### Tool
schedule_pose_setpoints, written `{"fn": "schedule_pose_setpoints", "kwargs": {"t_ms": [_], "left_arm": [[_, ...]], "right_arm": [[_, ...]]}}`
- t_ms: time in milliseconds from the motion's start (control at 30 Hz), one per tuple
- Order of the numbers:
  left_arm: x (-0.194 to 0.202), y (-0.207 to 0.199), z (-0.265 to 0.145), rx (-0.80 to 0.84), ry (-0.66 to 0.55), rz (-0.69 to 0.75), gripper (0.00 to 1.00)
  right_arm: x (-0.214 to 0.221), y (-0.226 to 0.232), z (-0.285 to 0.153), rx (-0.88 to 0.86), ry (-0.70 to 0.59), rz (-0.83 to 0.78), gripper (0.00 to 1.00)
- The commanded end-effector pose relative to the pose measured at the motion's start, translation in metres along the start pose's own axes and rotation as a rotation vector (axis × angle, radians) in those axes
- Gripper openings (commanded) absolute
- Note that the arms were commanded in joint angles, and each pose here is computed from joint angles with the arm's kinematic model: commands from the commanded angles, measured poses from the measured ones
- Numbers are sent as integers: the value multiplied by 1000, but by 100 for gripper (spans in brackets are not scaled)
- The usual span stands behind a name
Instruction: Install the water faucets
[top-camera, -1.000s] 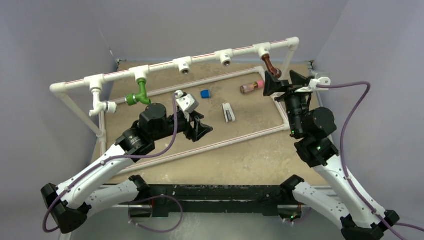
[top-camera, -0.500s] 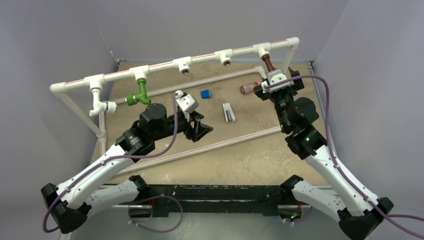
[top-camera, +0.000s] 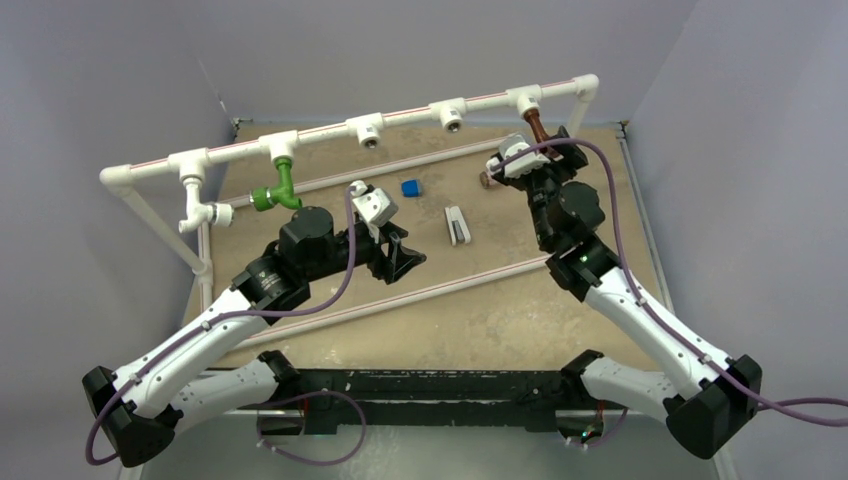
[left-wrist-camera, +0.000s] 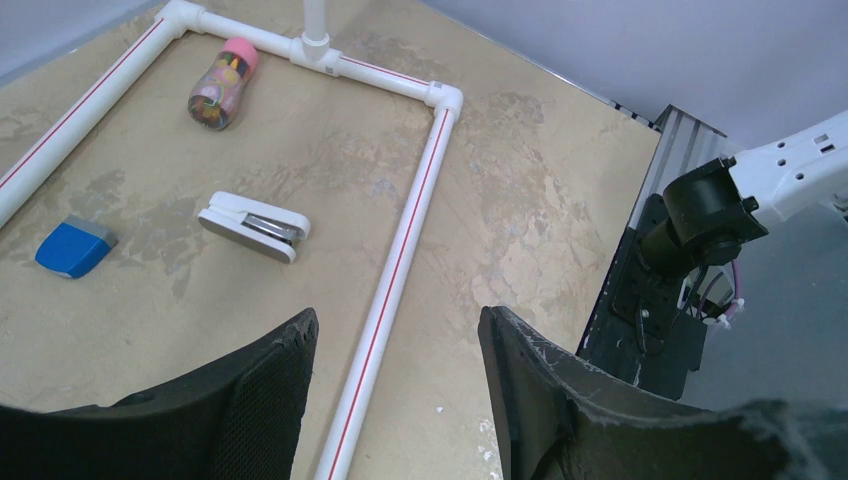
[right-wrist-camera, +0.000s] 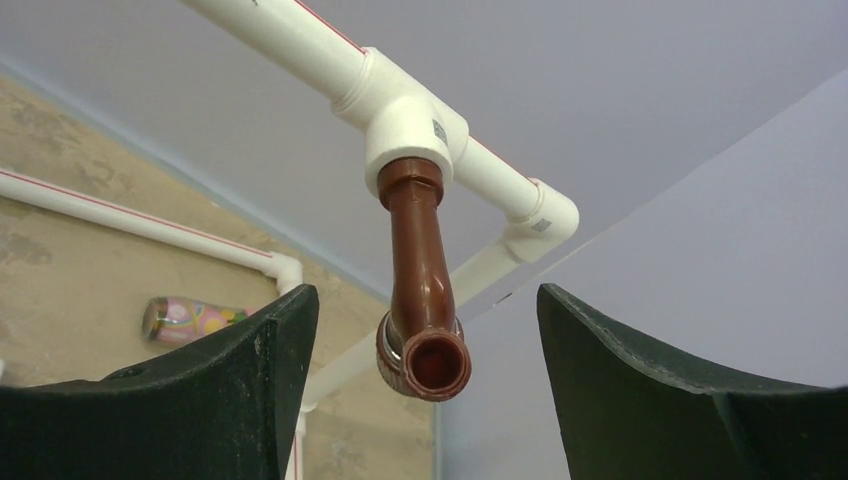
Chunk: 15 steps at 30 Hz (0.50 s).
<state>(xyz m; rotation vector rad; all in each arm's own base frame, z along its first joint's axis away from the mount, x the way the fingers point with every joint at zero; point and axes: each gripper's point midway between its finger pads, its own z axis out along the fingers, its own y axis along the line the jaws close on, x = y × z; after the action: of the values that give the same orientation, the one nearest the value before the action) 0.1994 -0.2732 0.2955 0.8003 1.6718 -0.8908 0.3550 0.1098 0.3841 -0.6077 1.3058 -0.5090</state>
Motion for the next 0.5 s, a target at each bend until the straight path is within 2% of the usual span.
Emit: {"fn": "schedule_pose_setpoints", "kwargs": {"t_ms": [0,333,467], "left_arm": [[-22,-5,-1,14,-54,14,59],[-21,-4,-1,12,-53,15,59],[-21,-4,-1,11,-53,15,59]], "right_arm": [[-13,-28,5,112,-44,20,79],[-5,-32,15,101,-57,86,61],[-5,-27,18,67,-75,121,44]]}}
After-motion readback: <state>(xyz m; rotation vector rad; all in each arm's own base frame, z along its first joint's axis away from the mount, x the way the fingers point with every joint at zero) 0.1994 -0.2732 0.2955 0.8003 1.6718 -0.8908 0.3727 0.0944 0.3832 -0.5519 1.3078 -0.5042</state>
